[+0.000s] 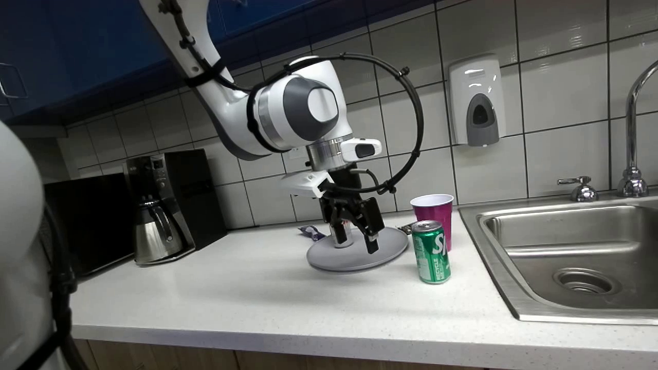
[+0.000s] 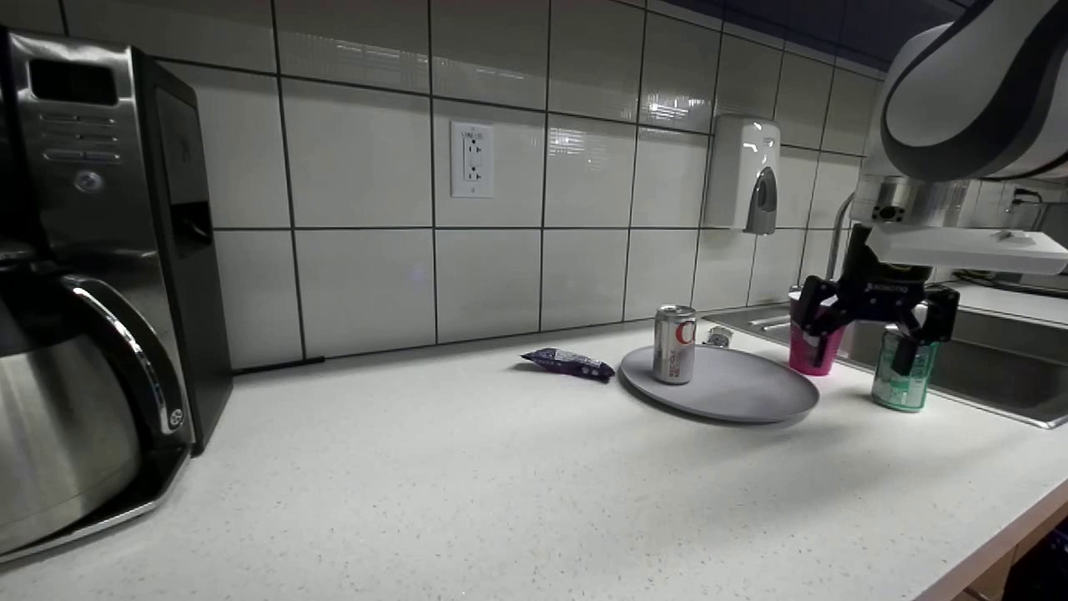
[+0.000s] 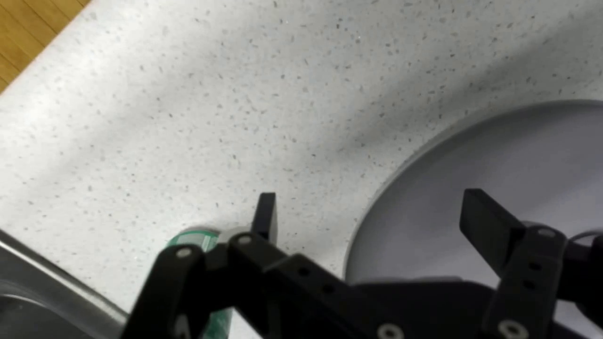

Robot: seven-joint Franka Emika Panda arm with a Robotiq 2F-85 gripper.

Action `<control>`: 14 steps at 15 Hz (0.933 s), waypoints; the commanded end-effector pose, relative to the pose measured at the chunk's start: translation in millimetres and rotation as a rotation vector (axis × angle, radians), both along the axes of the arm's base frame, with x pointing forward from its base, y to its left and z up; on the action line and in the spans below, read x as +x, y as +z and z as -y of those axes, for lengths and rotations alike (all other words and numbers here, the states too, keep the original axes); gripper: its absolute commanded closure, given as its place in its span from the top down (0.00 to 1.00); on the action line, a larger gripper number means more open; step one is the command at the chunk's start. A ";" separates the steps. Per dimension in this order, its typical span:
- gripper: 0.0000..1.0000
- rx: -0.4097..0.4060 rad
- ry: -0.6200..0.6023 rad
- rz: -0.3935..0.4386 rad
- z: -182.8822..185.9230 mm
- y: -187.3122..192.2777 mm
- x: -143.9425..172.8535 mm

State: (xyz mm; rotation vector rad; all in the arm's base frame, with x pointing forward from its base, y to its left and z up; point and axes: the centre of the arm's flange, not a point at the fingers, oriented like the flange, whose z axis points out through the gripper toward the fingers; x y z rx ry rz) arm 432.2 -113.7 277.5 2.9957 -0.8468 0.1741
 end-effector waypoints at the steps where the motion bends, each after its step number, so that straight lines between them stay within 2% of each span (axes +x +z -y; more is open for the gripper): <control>1: 1.00 -0.009 -0.087 0.023 17.1 7.6 -20.4; 8: 1.00 -0.013 -0.198 0.021 60.3 7.6 -34.1; 14: 1.00 -0.017 -0.245 0.023 88.8 9.1 -35.5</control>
